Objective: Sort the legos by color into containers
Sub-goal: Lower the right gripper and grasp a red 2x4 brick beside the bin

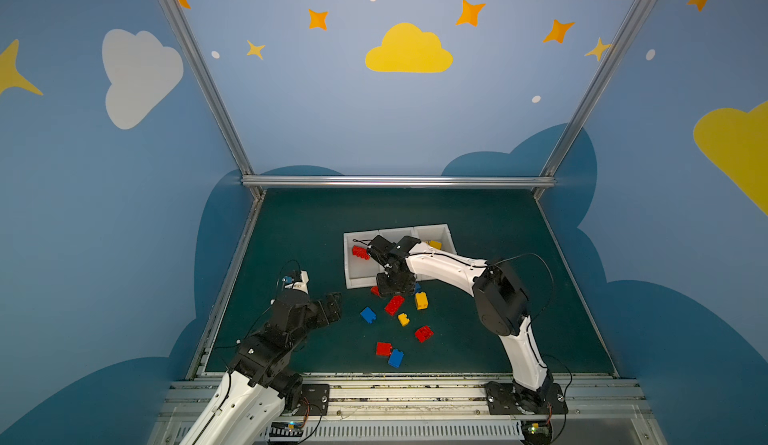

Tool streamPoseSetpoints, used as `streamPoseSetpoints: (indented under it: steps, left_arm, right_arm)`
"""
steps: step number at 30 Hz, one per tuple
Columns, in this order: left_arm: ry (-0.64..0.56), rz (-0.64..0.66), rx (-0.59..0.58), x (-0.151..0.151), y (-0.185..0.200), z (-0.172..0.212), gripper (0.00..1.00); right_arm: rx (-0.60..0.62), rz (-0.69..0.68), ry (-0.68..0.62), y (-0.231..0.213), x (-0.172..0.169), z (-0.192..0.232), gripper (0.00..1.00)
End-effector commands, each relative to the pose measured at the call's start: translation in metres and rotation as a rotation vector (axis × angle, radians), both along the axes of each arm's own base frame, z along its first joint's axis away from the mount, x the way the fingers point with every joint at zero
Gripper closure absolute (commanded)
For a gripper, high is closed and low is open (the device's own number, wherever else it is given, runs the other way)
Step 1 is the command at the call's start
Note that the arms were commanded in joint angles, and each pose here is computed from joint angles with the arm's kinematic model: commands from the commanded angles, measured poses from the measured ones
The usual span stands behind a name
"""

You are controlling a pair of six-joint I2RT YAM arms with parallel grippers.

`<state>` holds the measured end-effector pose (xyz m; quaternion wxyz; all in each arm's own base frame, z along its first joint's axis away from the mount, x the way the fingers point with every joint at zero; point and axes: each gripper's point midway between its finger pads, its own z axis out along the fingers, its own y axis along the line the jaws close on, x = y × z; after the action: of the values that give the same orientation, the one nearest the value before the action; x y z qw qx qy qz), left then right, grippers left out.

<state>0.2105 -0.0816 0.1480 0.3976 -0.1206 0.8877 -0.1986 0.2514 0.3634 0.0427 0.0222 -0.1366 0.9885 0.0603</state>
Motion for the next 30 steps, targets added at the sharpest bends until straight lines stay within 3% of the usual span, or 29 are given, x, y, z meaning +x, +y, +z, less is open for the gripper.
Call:
streamPoseSetpoints:
  steps: [1, 16, 30]
  left_arm:
    - [-0.006, -0.003, -0.016, 0.002, -0.003, -0.001, 0.01]
    - [-0.002, -0.011, -0.019, 0.002, -0.004, -0.004, 0.01]
    - [-0.003, -0.012, -0.016, 0.002, -0.004, -0.005, 0.01]
  right_arm:
    - [-0.067, -0.01, 0.046, -0.02, -0.017, -0.001, 0.39]
    - [-0.079, -0.005, 0.077, -0.013, -0.035, -0.015, 0.42]
    - [-0.063, 0.025, 0.059, 0.0, -0.033, -0.017, 0.62]
